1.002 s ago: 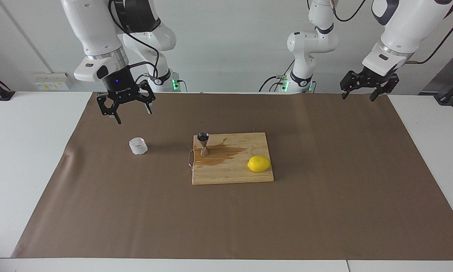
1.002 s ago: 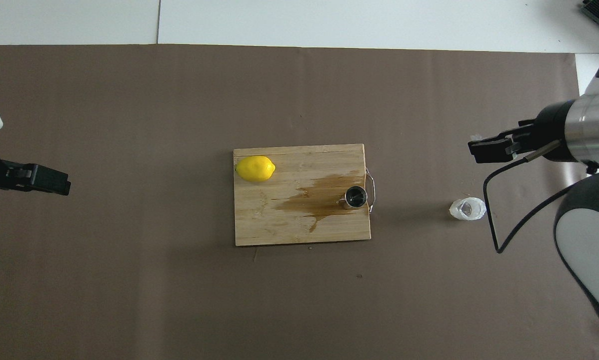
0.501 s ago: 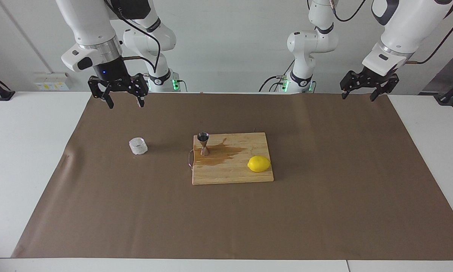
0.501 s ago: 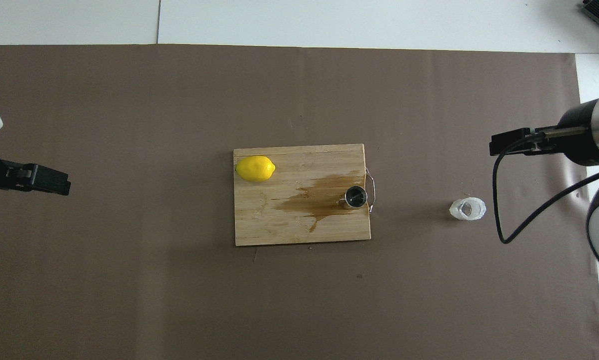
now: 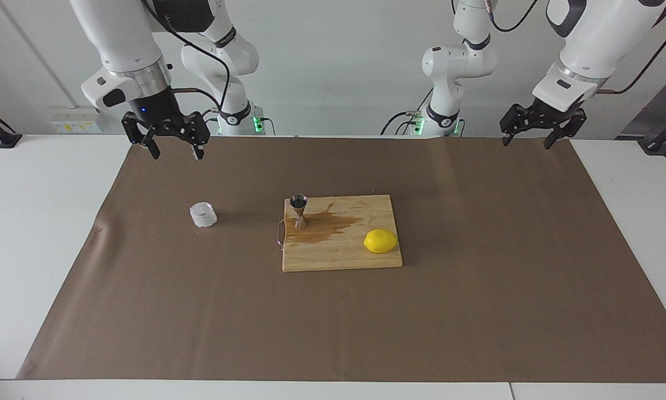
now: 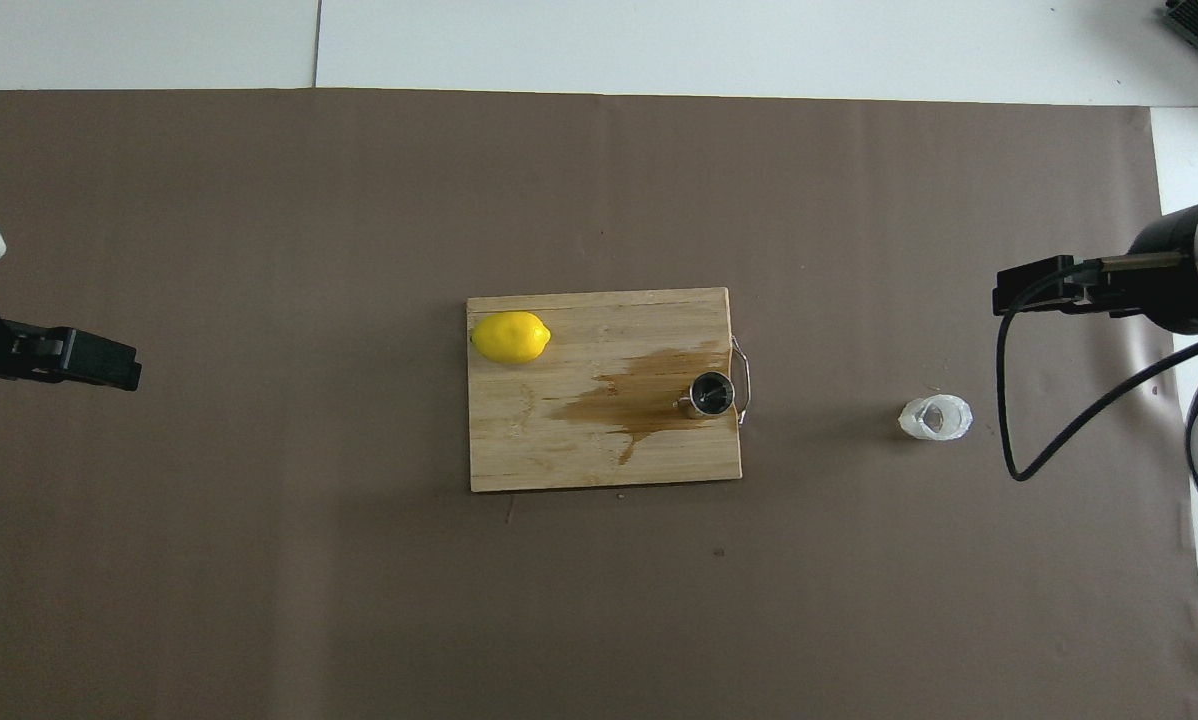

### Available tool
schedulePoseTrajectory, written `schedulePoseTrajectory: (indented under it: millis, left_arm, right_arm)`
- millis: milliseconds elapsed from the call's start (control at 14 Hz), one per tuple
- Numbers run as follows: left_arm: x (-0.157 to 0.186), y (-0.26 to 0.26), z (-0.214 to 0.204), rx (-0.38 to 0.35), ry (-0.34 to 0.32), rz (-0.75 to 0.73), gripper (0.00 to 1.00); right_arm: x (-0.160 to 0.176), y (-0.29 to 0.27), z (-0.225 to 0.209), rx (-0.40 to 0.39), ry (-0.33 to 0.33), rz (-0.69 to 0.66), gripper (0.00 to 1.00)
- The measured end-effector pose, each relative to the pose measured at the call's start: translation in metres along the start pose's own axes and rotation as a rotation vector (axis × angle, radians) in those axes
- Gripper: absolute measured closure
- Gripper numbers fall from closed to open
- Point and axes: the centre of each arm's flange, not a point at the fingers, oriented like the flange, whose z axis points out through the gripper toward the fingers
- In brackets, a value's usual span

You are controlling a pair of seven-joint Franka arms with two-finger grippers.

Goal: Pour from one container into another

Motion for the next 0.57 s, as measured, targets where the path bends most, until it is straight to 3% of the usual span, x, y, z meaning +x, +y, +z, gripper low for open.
schedulePoseTrajectory:
  millis: [573]
  left_arm:
    - [0.0, 0.0, 0.0, 0.0, 0.0, 0.0, 0.0]
  right_arm:
    - [-0.0033, 0.0083, 0.0026, -0.033, -0.034, 0.006, 0.0]
